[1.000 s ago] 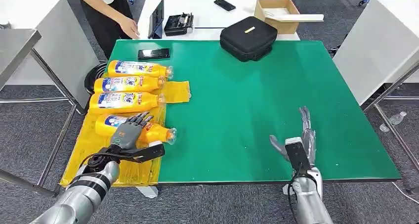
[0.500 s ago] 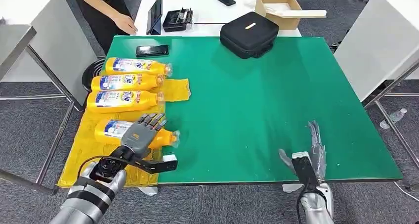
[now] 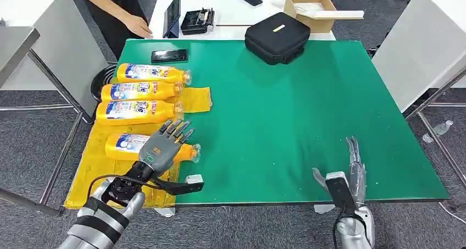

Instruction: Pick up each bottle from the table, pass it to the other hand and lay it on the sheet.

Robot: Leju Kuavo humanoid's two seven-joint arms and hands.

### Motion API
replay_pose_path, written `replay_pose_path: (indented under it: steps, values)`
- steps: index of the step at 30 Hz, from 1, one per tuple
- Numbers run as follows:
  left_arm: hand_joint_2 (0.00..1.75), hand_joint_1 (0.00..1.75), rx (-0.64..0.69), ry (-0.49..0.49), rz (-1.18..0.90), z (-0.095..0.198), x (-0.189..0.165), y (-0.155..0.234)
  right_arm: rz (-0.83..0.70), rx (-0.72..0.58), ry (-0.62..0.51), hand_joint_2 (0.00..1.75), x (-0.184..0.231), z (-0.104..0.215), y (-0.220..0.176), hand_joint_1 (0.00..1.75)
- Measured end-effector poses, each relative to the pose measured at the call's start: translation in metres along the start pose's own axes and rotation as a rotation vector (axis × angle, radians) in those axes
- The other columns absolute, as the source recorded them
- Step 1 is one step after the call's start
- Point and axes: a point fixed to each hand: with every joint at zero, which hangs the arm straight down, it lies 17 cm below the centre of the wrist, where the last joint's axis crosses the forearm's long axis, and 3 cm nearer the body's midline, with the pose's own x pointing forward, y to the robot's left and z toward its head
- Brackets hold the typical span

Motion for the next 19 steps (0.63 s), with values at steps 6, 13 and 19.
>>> replay_pose_path:
  steps: [6, 13, 19]
  values:
    - [1.75, 0.0, 0.124, -0.08, -0.032, -0.003, 0.039, 0.048, 0.009, -0.018, 0.011, 1.75, 0.0, 0.007, -0.008, 0.0]
    - [1.75, 0.0, 0.167, -0.214, 0.117, 0.007, 0.078, 0.075, 0.015, -0.047, 0.02, 1.75, -0.001, 0.01, -0.018, 0.0]
    - [1.75, 0.0, 0.148, -0.363, 0.301, 0.027, 0.1, 0.084, 0.009, -0.059, 0.023, 1.75, -0.001, 0.011, -0.02, 0.0]
